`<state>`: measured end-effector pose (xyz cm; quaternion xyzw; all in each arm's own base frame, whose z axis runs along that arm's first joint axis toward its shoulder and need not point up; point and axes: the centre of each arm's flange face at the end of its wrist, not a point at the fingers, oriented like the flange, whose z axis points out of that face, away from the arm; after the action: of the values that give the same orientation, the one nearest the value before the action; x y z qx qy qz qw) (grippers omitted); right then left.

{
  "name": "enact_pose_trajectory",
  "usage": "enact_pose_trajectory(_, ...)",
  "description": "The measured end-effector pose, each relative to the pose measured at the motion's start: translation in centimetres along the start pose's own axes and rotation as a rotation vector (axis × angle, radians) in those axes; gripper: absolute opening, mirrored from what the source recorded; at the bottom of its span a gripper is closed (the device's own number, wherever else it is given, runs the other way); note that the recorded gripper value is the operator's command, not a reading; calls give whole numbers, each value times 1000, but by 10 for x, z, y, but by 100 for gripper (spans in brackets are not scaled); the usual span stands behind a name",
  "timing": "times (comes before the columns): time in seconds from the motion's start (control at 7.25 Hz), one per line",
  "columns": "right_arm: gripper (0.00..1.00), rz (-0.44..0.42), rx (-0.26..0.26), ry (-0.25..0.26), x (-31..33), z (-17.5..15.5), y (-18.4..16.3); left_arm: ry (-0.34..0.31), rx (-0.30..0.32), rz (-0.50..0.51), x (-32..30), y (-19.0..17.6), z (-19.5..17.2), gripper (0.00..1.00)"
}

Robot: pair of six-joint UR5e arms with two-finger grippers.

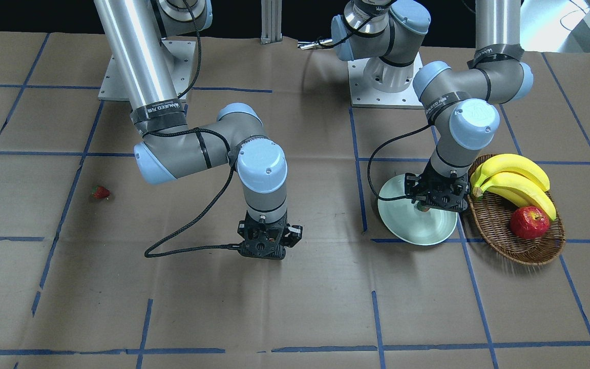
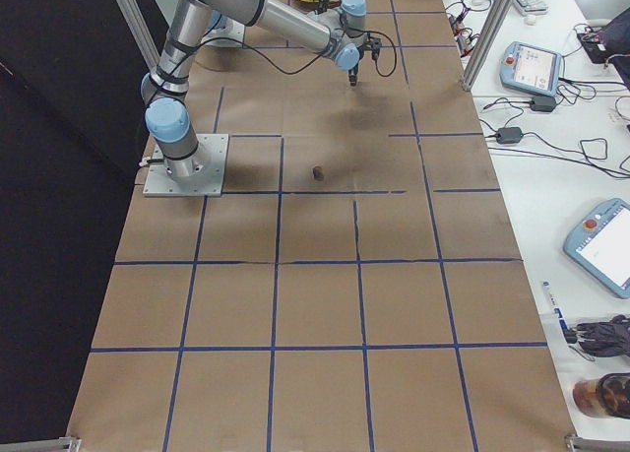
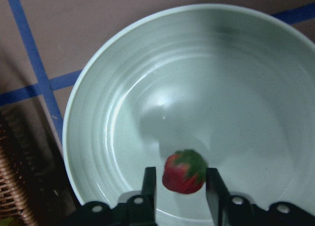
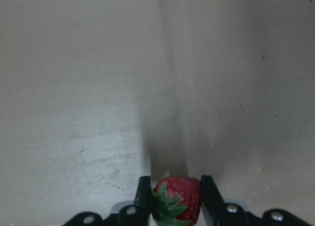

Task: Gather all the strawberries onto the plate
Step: 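Drop the strawberry onto the plate with left gripper while right sets its strawberry down, then grasp the last strawberry with the right gripper while the left grasps the middle one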

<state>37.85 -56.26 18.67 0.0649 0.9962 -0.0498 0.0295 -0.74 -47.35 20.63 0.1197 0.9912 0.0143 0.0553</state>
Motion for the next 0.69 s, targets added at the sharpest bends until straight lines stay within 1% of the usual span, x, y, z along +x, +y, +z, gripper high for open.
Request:
enact_pose_trajectory(0.28, 100, 2, -18, 14, -1, 0, 2, -1, 12, -7, 0, 0, -6, 99)
enact_pose_trajectory(0.41, 100, 7, -31, 23, 3, -12, 0, 2, 20, -19, 2, -1, -9, 99)
enact_pose_trajectory(0.55, 100, 13, -37, 28, 11, -38, -3, 5, 26, -40, 5, -5, -13, 99)
enact_pose_trajectory(0.69, 100, 14, -39, 33, 26, -73, -8, 15, 28, -65, 7, -10, -18, 99)
